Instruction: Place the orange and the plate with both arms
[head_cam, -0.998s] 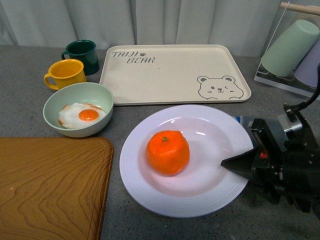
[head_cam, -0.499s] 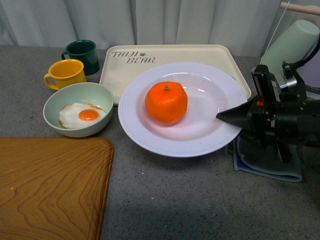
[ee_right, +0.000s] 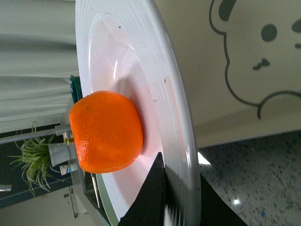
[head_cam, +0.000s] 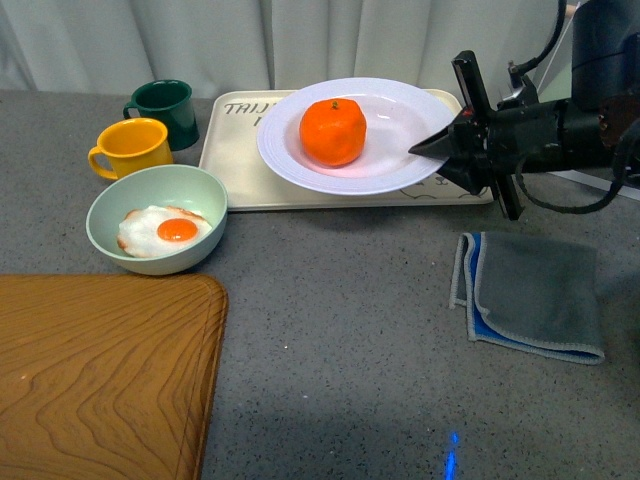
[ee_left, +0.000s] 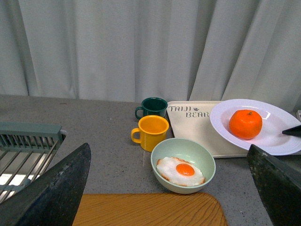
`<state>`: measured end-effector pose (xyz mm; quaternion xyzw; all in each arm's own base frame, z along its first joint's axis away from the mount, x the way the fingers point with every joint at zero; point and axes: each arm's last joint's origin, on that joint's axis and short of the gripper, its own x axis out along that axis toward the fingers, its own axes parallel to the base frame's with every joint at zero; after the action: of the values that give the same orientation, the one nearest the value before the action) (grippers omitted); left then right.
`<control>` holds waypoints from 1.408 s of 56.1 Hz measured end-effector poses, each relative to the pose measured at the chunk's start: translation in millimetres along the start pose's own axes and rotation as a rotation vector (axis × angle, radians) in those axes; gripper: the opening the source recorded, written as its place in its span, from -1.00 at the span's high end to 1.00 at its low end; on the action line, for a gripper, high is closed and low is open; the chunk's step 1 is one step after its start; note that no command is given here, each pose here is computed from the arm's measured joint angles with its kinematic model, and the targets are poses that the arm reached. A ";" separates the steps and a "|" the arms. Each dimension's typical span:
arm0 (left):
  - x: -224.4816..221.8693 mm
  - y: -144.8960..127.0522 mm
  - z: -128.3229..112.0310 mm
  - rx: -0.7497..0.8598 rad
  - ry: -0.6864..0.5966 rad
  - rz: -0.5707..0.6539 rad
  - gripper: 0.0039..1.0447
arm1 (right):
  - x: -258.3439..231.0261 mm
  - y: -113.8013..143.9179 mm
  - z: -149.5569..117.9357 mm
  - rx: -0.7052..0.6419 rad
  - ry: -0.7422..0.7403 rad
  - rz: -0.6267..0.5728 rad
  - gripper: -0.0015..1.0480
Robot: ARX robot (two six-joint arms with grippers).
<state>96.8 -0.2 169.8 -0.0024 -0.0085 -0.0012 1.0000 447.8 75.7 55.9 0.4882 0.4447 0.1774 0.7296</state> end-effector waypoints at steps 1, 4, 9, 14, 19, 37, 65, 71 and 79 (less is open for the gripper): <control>0.0 0.0 0.0 0.000 0.000 0.000 -0.88 | 1.6 0.6 1.6 0.000 0.001 -0.001 0.93; 0.0 0.0 0.0 0.000 0.000 0.000 -0.88 | 9.4 1.3 7.8 -0.001 0.010 -0.011 0.93; 0.0 0.0 0.0 0.000 0.000 0.000 -0.88 | 21.2 2.3 16.8 0.005 0.019 -0.024 0.93; 0.0 0.0 0.0 0.000 0.000 0.000 -0.88 | 32.8 3.2 23.7 0.002 0.028 -0.043 0.93; 0.0 0.0 0.0 0.000 0.000 0.000 -0.88 | 39.4 3.8 26.3 -0.003 0.045 -0.063 0.93; 0.0 0.0 0.0 0.000 0.000 0.000 -0.88 | 46.8 5.4 26.2 -0.073 0.062 -0.107 0.42; 0.0 0.0 0.0 0.000 0.000 0.000 -0.88 | -29.1 27.1 13.9 -0.546 -0.240 -0.249 -0.75; 0.0 0.0 0.0 0.000 0.000 0.000 -0.88 | -77.0 27.9 -14.4 -0.920 -0.806 -0.396 -0.31; 0.0 0.0 0.0 0.000 0.000 0.000 -0.88 | -139.8 35.5 -54.7 -1.053 -1.005 -0.365 0.30</control>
<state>96.8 -0.2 169.8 -0.0024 -0.0085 -0.0012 1.0000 333.3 25.4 146.3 0.0150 -0.0119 -0.0015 0.9998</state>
